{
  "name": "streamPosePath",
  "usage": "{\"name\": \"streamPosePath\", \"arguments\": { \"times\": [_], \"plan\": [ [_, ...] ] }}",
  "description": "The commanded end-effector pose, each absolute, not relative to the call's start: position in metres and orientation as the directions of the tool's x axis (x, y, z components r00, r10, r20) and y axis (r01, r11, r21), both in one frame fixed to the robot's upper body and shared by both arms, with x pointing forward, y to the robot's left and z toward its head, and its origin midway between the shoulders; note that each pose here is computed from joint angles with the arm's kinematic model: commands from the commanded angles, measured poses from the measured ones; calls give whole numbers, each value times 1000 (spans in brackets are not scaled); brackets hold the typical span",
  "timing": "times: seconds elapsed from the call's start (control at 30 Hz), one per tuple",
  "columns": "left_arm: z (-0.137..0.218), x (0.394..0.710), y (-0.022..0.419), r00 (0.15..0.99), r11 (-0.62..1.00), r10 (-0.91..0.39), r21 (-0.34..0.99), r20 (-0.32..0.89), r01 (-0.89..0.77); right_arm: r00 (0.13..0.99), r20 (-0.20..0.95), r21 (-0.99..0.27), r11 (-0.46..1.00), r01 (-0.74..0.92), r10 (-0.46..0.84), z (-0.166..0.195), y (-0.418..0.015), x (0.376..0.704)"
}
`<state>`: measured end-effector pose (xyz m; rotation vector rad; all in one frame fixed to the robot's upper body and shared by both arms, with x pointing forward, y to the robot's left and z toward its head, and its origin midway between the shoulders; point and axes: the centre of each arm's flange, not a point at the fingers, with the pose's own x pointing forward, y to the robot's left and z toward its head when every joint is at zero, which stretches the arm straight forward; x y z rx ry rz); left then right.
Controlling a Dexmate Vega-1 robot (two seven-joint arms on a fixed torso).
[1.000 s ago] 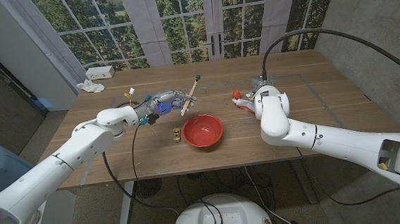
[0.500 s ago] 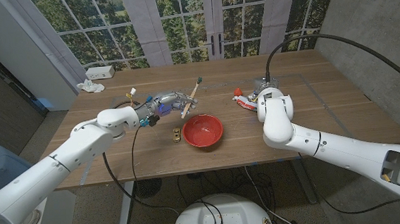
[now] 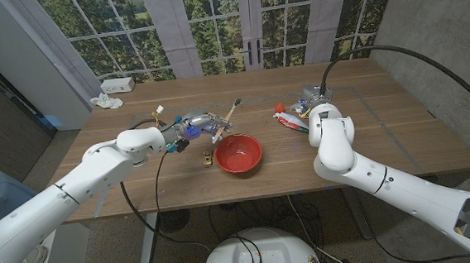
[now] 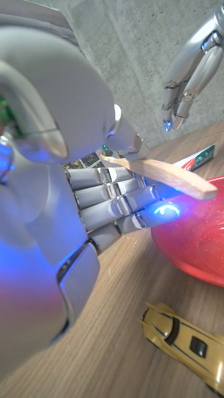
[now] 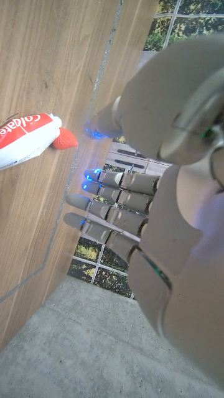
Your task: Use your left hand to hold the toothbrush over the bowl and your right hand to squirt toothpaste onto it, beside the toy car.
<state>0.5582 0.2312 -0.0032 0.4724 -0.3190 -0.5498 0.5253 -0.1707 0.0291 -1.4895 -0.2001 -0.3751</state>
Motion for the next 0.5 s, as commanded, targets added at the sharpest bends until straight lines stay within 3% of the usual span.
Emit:
{"name": "streamPosePath", "arguments": {
  "times": [0.03,0.5],
  "plan": [
    [-11,560,222,820,742,-557,523,132,420,913,393,-911,87,402,-106,33,-178,517],
    [-19,562,215,835,750,-535,525,125,402,918,389,-914,91,395,-78,37,-175,522]
  ]
}}
